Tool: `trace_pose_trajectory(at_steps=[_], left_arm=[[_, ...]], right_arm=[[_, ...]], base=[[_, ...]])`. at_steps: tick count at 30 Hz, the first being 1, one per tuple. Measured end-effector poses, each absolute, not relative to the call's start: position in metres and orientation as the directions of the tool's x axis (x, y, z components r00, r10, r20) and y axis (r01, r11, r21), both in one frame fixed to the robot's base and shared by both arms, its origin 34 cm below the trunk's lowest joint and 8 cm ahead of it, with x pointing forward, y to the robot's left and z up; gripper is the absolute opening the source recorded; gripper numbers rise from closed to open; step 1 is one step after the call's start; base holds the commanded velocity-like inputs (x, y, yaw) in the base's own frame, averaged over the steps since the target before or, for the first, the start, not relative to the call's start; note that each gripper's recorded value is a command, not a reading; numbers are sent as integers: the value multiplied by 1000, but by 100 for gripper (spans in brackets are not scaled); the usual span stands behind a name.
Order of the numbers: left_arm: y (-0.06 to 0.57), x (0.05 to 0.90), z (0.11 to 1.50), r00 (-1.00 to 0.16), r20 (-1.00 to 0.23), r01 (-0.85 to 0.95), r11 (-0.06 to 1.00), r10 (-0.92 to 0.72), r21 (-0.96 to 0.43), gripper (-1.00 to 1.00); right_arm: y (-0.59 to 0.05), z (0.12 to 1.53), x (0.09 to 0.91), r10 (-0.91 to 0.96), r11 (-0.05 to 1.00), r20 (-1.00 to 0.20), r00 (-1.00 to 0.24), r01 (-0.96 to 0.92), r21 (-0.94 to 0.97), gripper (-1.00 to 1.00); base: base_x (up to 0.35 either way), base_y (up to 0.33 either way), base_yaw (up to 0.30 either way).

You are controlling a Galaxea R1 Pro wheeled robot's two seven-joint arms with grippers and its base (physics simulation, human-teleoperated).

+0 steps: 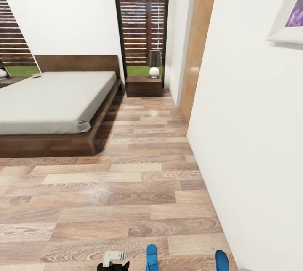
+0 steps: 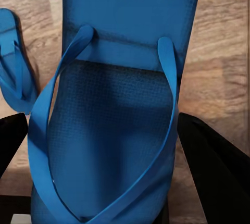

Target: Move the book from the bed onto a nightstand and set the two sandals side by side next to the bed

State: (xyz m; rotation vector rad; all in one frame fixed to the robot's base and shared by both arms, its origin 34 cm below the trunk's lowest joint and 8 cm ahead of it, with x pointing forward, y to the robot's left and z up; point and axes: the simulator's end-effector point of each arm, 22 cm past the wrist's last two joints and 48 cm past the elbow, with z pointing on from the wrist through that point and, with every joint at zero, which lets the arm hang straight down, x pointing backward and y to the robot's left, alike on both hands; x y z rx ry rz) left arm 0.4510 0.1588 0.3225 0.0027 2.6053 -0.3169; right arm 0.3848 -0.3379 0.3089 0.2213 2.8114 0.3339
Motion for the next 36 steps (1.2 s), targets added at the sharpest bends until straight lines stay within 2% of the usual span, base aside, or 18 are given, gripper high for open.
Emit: trace_pose_trajectory(at_steps=[16,31,36], left_arm=[[159,451,322,-869,-491,62,973,-57,-223,100],[159,452,322,-869,-491,63,973,-57,-223,100],[128,470,333,-869,-489,55,968,-75,-247,100]], right_arm=[[-338,309,385,186,961,-276,-943,116,251,-100],[-337,309,385,185,961,-275,-944,115,252,-100],[-337,308,384,185,961,-274,-944,115,252,-100]], base=[[100,-78,0],[5,-5,0],[0,0,0]])
